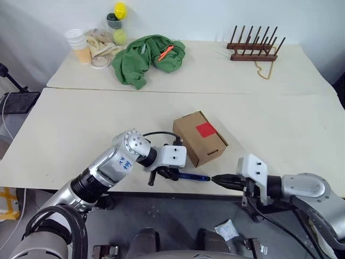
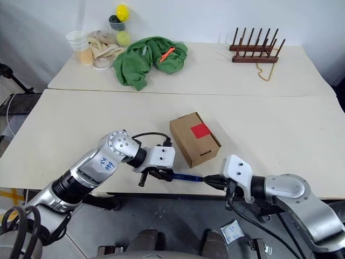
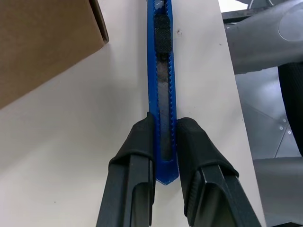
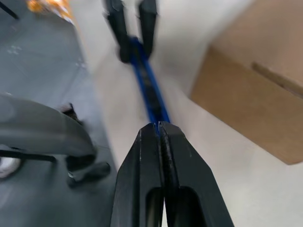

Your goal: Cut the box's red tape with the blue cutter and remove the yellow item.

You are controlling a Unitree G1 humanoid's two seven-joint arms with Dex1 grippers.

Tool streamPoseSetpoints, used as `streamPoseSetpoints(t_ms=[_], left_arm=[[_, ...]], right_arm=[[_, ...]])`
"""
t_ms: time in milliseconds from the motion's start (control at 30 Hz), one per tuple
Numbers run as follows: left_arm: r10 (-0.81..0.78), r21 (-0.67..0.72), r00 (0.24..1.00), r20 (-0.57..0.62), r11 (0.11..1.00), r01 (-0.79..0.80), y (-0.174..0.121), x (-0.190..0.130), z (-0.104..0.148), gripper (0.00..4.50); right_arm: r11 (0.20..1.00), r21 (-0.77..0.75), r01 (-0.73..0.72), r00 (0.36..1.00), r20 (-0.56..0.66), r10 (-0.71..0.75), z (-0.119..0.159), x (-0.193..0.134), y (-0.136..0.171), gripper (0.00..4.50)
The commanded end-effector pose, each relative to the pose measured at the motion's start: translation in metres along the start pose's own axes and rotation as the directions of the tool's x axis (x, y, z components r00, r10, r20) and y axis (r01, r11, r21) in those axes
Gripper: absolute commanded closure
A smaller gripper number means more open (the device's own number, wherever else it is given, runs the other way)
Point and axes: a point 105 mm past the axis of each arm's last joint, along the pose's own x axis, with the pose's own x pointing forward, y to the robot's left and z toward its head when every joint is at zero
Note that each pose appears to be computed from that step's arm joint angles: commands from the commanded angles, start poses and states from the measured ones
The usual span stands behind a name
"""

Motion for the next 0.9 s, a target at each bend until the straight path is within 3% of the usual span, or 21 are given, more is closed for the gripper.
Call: streamPoseSetpoints(t_ms=[33,333,900], left_arm=[[-0.027,-0.042,0.998,-0.05,0.999,0.025,-0.01,0.01,-0.012,4.06],[-0.033,-0.058,0.999,-0.039,0.998,0.031,-0.014,0.014,-0.009,4.06],[-0.022,-0.085,0.999,-0.039,0.996,0.019,-0.012,0.013,-0.008,4.06]], right_arm=[[1.0,-0.026,0.018,1.0,-0.004,-0.018,-0.001,0.009,-0.004,4.48],[0.999,-0.035,-0.002,1.0,0.009,0.002,0.002,0.027,-0.009,4.48],[0.993,-0.063,-0.099,0.994,0.028,0.101,0.004,0.052,0.011,4.48]])
